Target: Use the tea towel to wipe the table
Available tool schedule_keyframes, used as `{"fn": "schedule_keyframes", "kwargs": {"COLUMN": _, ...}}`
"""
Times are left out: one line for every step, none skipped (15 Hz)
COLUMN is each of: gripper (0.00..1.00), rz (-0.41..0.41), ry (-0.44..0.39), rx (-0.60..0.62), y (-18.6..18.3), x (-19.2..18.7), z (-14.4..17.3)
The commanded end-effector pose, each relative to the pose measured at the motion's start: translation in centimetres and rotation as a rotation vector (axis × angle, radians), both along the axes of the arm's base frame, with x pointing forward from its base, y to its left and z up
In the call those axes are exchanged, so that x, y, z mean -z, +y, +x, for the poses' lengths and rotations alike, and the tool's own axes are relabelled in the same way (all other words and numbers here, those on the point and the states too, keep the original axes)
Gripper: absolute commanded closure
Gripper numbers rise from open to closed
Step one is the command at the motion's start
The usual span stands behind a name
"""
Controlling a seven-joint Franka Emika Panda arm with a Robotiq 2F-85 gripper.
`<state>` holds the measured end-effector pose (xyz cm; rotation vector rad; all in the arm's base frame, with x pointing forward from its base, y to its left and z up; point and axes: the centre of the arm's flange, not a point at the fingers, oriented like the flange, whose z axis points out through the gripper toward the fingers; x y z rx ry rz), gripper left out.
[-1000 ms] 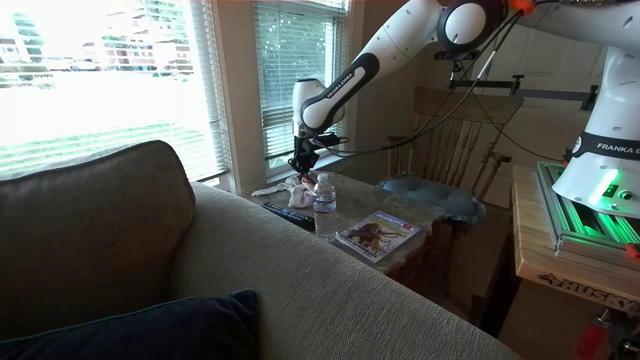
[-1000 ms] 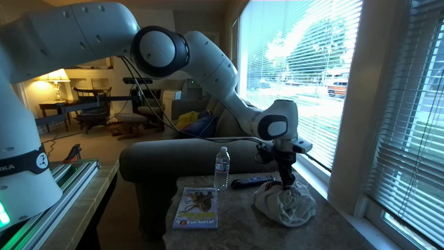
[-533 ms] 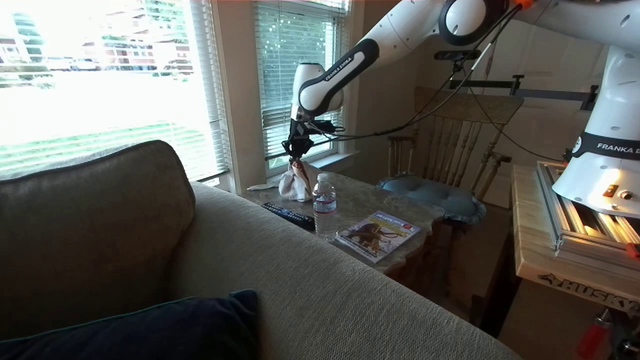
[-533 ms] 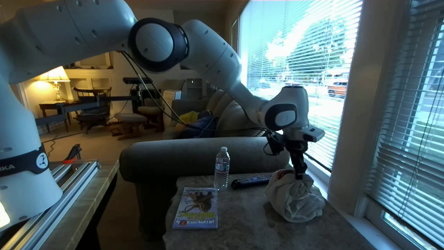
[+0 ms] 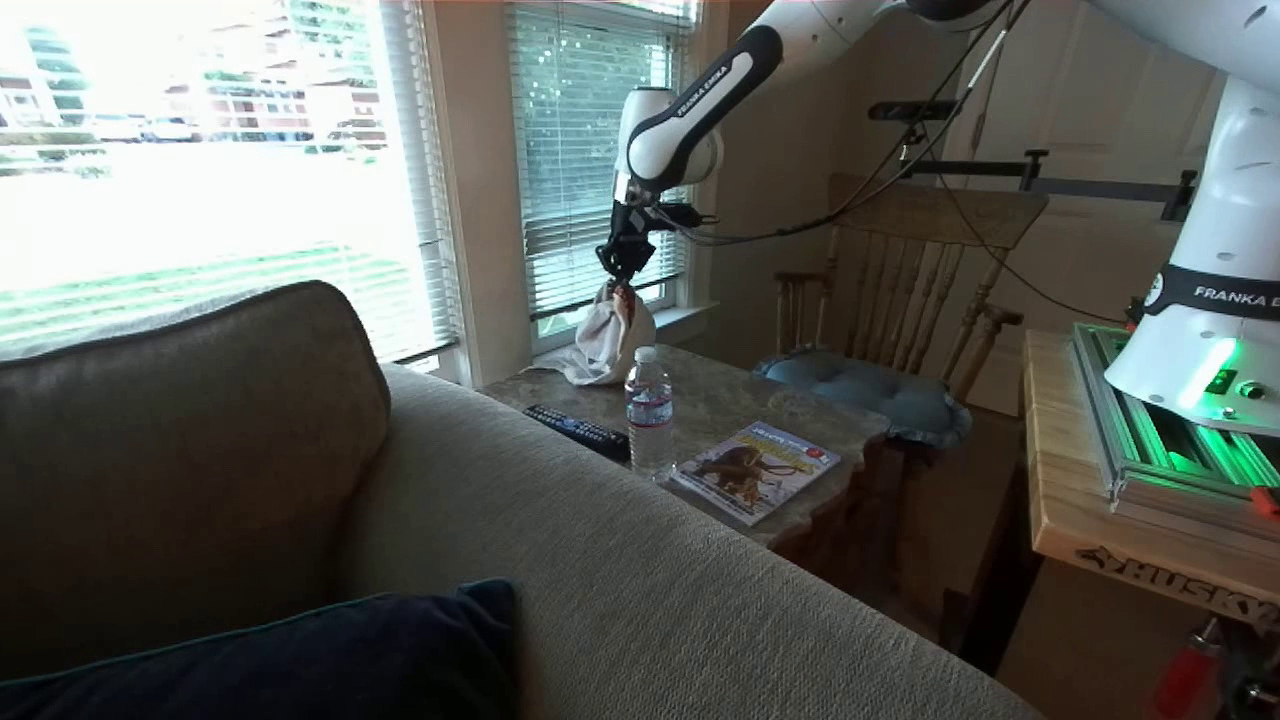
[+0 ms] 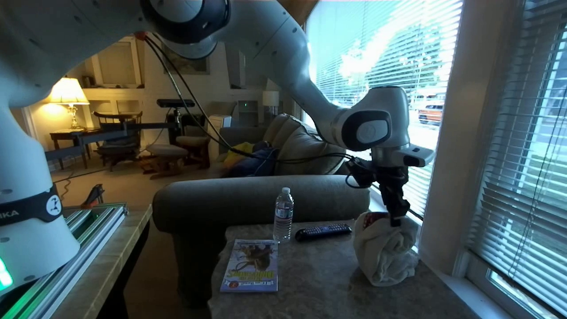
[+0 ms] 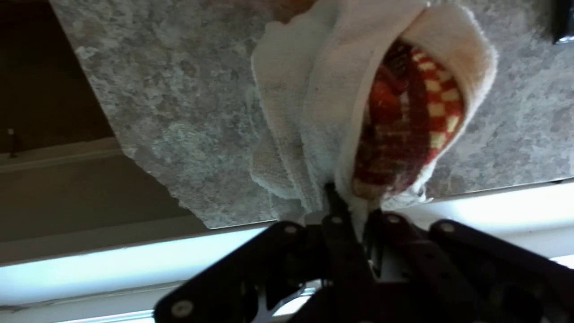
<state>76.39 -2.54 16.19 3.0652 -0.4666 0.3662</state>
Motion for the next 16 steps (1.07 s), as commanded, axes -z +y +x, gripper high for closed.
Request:
{"fn": "schedule_keyframes", "kwargs": {"gripper": 0.97, "rz": -0.059, "ry": 0.077, "rx": -0.059, "y": -2.0, "x": -2.7, "z": -5.7}}
{"fn": "schedule_keyframes", "kwargs": {"gripper": 0.97, "rz": -0.076, "ry": 0.103, "rx": -0.074, "y": -2.6, "x": -3.0, "z": -6.4}}
{"fn": "schedule_keyframes", "kwargs": {"gripper": 0.97, "rz": -0.093, "ry": 0.136, "rx": -0.091, "y": -3.1, "x": -3.2, "z": -7.2}}
{"fn": "schedule_keyframes", "kwargs": {"gripper": 0.97, "rz": -0.109, "ry": 0.175, "rx": -0.116, "y": -3.4, "x": -3.3, "z": -8.1}}
{"fn": "schedule_keyframes", "kwargs": {"gripper": 0.97, "rz": -0.123, "ry": 0.211, "rx": -0.139, "y": -3.8, "x": -3.4, "z": -8.9}}
{"fn": "schedule_keyframes", "kwargs": {"gripper": 0.97, "rz": -0.146, "ry": 0.251, "rx": -0.164, "y": -4.0, "x": -3.6, "z": -9.8}}
{"fn": "schedule_keyframes", "kwargs": {"gripper": 0.97, "rz": -0.167, "ry": 0.287, "rx": -0.186, "y": -4.2, "x": -3.5, "z": -10.5}}
{"fn": "schedule_keyframes", "kwargs": {"gripper": 0.97, "rz": -0.193, "ry": 0.321, "rx": -0.203, "y": -4.3, "x": -3.5, "z": -11.1}}
{"fn": "schedule_keyframes", "kwargs": {"gripper": 0.97, "rz": -0.218, "ry": 0.354, "rx": -0.22, "y": -4.4, "x": -3.3, "z": -11.7}}
{"fn": "schedule_keyframes", "kwargs": {"gripper": 0.97, "rz": -0.245, "ry": 0.384, "rx": -0.235, "y": -4.5, "x": -3.1, "z": -12.2}}
{"fn": "schedule_keyframes", "kwargs": {"gripper": 0.97, "rz": -0.269, "ry": 0.407, "rx": -0.246, "y": -4.4, "x": -2.9, "z": -12.6}}
{"fn": "schedule_keyframes", "kwargs": {"gripper": 0.97, "rz": -0.292, "ry": 0.428, "rx": -0.255, "y": -4.3, "x": -2.5, "z": -12.9}}
{"fn": "schedule_keyframes", "kwargs": {"gripper": 0.97, "rz": -0.317, "ry": 0.451, "rx": -0.268, "y": -4.0, "x": -1.9, "z": -13.1}}
{"fn": "schedule_keyframes", "kwargs": {"gripper": 0.97, "rz": -0.344, "ry": 0.471, "rx": -0.28, "y": -3.6, "x": -1.1, "z": -13.2}}
{"fn": "schedule_keyframes", "kwargs": {"gripper": 0.97, "rz": -0.374, "ry": 0.495, "rx": -0.287, "y": -3.1, "x": -0.3, "z": -13.1}}
{"fn": "schedule_keyframes", "kwargs": {"gripper": 0.97, "rz": -0.395, "ry": 0.516, "rx": -0.294, "y": -2.6, "x": 0.5, "z": -13.2}}
